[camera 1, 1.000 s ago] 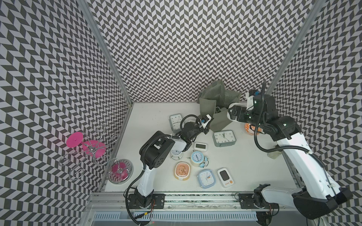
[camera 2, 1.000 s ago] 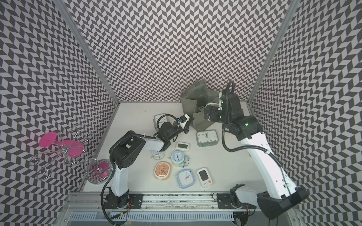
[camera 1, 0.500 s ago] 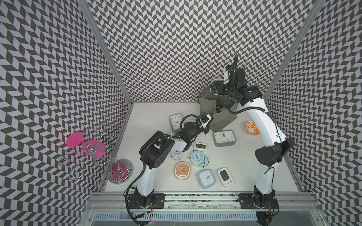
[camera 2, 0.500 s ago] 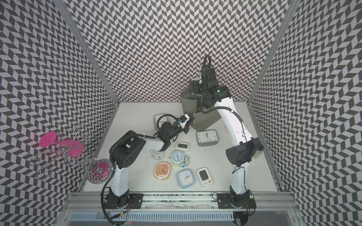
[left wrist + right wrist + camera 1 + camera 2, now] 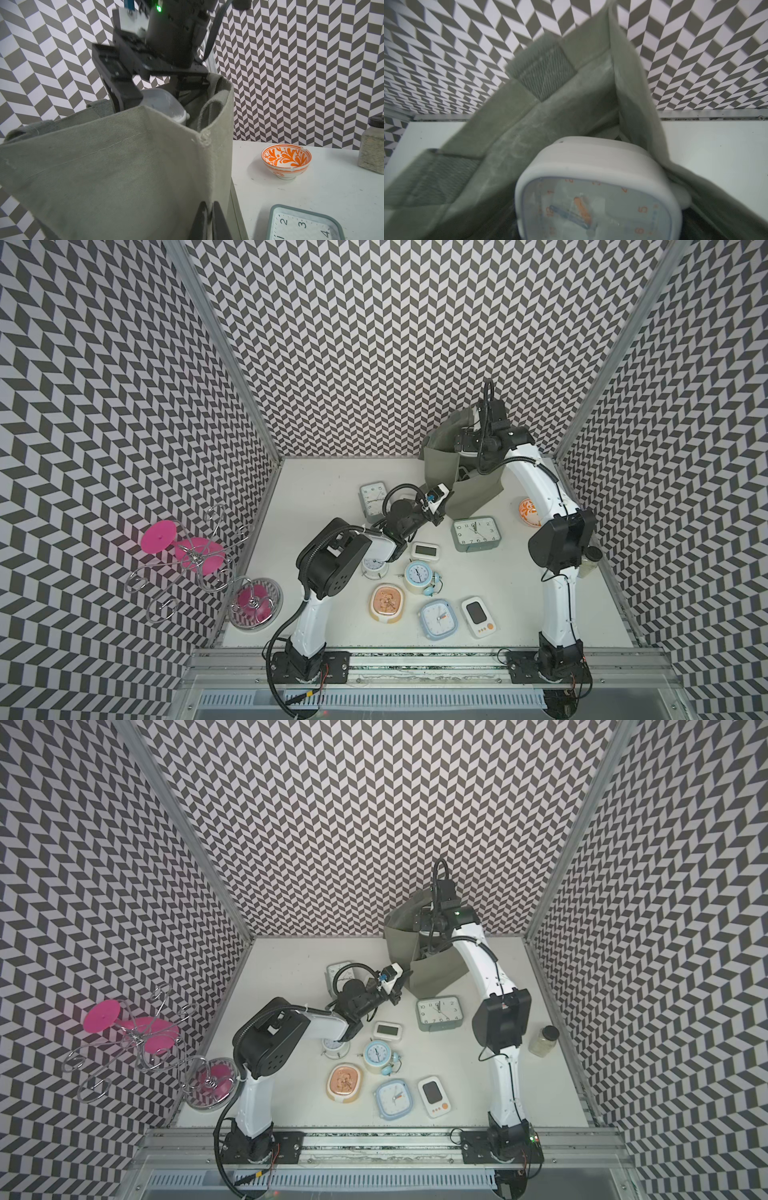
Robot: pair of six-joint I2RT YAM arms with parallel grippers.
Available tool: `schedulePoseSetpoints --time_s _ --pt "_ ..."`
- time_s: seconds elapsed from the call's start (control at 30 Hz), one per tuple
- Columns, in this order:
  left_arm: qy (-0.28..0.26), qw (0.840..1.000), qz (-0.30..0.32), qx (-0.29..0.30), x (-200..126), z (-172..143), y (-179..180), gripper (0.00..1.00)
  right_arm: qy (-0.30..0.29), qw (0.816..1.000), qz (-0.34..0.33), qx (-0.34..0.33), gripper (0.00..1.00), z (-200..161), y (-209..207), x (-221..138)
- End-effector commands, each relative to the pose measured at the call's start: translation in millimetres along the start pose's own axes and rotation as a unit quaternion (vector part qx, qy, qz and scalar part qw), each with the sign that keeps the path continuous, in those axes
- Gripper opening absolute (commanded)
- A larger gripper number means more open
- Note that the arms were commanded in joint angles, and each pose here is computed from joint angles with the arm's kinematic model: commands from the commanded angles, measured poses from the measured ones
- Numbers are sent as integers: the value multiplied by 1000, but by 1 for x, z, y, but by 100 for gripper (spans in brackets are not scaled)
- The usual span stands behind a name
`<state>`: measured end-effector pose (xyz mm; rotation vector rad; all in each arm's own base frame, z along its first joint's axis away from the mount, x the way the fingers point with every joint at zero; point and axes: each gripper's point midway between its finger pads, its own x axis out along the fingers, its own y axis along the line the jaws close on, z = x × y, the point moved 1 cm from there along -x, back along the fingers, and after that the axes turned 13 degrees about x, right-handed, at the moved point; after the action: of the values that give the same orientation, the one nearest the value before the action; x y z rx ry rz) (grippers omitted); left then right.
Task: Put the alarm clock into the canvas bag
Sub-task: Place the alarm at the canvas bag.
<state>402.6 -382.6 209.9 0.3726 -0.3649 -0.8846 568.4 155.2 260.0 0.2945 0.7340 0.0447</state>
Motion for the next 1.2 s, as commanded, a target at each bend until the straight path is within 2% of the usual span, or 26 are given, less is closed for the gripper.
schedulePoseSetpoints --time_s 0.0,0.3,0.47,0.57,0.83,1.03,1.17 --pt "-1 1000 -5 2 1 -5 -7 10 14 1000 6 -27 77 -19 2 29" --pt "1 1000 -6 2 1 -7 -8 10 61 997 -20 -33 81 -56 -16 69" --pt "1 1000 -5 1 1 -8 -7 10 49 998 -19 -24 91 -47 -14 60" --pt "1 1000 -4 -1 0 -9 -7 10 28 999 -11 -15 99 -32 -9 42" --pt "-2 1000 -5 -5 1 -8 -7 10 -8 999 44 -15 99 0 14 -17" --pt "-3 1000 -5 -7 2 -7 -6 10 -44 996 74 -11 99 21 23 -91" --pt "-4 1000 -3 -9 1 -7 -4 10 -50 995 84 -6 99 4 16 -148"
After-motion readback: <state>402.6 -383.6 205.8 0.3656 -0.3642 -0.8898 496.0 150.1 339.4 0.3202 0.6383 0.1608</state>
